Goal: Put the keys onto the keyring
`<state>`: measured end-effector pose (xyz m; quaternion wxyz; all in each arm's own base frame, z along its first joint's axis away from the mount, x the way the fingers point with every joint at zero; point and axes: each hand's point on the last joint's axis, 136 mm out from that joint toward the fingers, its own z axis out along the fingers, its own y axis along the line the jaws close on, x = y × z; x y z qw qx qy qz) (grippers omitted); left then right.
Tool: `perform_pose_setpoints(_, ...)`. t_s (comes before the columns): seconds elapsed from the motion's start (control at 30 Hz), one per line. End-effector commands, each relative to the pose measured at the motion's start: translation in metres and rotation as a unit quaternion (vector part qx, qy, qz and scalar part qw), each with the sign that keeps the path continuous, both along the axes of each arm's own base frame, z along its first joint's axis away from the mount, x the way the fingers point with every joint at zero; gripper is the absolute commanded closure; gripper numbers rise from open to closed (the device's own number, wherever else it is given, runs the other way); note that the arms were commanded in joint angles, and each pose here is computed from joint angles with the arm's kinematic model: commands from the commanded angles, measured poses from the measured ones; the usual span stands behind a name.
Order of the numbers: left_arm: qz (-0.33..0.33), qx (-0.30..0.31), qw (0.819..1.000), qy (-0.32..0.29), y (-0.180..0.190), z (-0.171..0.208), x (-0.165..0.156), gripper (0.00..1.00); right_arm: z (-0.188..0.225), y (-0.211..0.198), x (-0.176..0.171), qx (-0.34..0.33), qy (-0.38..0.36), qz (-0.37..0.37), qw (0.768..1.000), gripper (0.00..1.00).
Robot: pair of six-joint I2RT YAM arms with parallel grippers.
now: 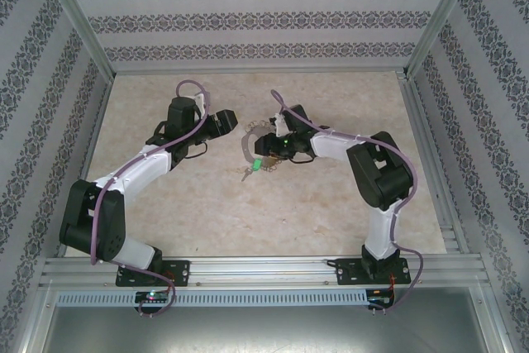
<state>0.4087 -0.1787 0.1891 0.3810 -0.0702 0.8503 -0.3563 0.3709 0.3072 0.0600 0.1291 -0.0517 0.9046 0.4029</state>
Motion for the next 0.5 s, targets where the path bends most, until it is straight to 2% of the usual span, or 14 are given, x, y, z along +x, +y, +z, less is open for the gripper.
perform_pose_setpoints(0.0,-0.006,0.009,1.0,-0.018,-0.003,0.006,0.002,0.27,0.016,0.023,0.002,0.054,-0.023,0.048,0.997,0.52)
perform_pose_setpoints(0.2,-0.004,0.012,1.0,-0.019,-0.002,0.006,0.003,0.27,0.017,0.04,-0.026,0.094,0.0,0.112,0.989,0.54)
perform_pose_setpoints(0.47,-0.003,0.011,1.0,-0.026,-0.002,0.011,0.004,0.27,0.023,0.036,-0.092,0.114,0.035,0.18,0.976,0.64)
